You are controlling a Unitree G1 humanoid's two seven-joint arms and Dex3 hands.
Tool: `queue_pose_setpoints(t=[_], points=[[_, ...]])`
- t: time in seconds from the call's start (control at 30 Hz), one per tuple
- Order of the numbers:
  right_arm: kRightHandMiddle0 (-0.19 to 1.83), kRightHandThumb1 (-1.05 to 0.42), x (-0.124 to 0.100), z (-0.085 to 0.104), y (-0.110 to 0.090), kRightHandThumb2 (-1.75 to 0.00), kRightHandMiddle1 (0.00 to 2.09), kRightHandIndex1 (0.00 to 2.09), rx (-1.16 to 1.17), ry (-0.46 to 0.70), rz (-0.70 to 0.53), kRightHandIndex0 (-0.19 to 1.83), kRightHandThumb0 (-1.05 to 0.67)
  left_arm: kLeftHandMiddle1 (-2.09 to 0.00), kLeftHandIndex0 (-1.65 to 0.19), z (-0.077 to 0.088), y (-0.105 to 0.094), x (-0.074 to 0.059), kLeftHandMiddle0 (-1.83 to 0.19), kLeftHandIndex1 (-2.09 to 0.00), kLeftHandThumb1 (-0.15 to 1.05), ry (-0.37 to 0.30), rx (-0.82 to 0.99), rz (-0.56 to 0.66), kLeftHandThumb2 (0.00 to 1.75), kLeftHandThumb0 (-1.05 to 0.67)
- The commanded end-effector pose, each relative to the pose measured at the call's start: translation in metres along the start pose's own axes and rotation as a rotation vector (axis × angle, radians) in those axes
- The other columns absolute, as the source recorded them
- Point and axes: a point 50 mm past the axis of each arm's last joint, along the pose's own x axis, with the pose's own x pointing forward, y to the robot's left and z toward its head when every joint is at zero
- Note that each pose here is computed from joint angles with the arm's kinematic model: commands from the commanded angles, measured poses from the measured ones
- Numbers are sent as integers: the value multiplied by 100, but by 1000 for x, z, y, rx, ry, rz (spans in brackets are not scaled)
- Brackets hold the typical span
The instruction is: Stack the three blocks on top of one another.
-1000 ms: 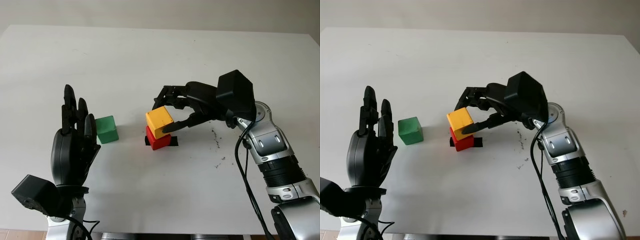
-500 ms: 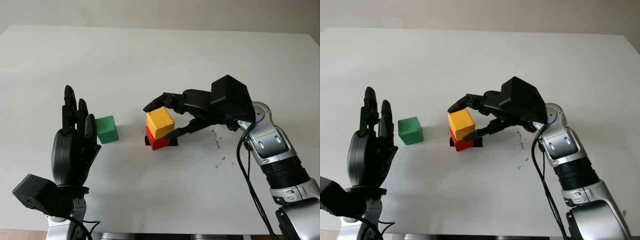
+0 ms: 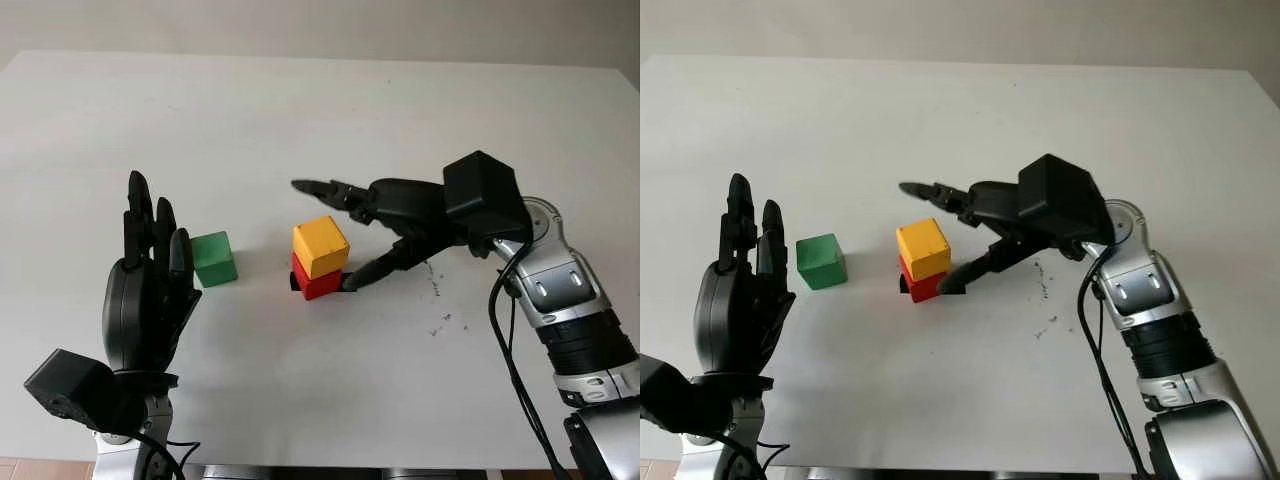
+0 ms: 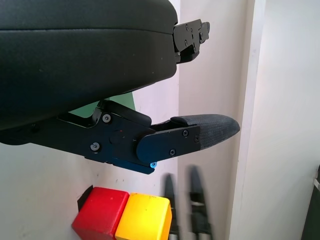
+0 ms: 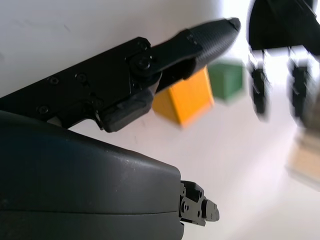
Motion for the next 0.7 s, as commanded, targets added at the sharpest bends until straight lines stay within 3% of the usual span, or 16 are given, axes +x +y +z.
queue_pose_setpoints(t=[0.0, 0.13, 0.27, 0.67], points=[[-19, -104, -10, -2, -1, -32, 0, 0, 36, -32, -99, -19, -99, -6, 18, 0, 2, -2, 15, -5, 105, -6, 2, 3, 56, -68], [-19, -105, -26, -9, -1, -58, 0, 0, 76, -74, -296, -19, -88, -6, 18, 0, 3, -2, 15, -5, 105, -1, -2, 6, 56, -67], [-19, -105, -40, -21, 8, -62, 0, 0, 295, -117, -437, -19, -77, -5, 19, -1, 3, -1, 16, -4, 105, 0, -7, -5, 56, -67], [-19, -105, -53, -46, 60, -74, 0, 0, 481, -51, -585, -19, -75, -5, 19, 5, 12, 3, 16, -2, 105, -1, 35, -39, 57, -64]])
